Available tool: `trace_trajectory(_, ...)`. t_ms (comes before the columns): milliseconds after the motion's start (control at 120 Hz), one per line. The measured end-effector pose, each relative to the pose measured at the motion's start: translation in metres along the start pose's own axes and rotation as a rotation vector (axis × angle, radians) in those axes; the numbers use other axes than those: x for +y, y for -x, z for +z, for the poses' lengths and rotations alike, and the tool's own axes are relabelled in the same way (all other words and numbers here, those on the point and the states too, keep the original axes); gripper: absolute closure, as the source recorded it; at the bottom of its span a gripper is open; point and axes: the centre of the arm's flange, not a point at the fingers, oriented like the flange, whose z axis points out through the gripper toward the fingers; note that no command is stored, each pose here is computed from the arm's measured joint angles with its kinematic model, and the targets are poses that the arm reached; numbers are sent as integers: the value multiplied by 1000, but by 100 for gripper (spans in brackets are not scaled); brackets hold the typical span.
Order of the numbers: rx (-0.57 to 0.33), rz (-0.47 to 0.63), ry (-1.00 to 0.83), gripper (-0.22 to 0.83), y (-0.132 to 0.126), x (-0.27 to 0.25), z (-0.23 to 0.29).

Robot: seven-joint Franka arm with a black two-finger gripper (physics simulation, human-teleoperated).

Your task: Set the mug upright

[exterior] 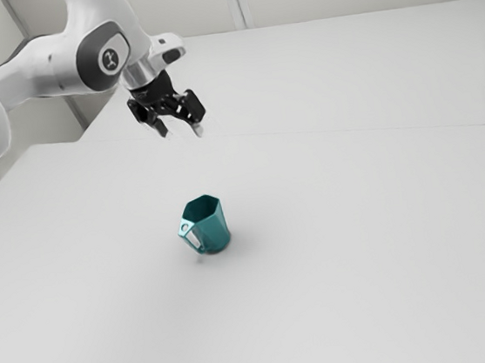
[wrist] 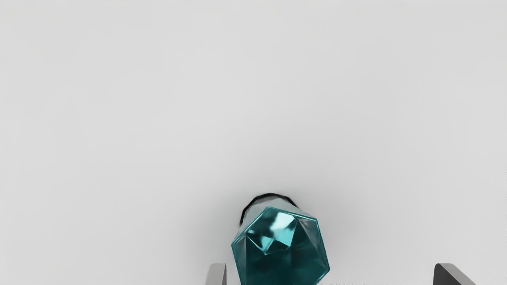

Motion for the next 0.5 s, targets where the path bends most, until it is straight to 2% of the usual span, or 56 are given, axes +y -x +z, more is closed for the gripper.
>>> trace_trajectory(125,-21,-4,-1,2,1,-14,-37)
trace_trajectory(283,-86,28,4,1,12,-8,-42)
trace_trajectory(500,-127,47,8,0,17,-9,-40)
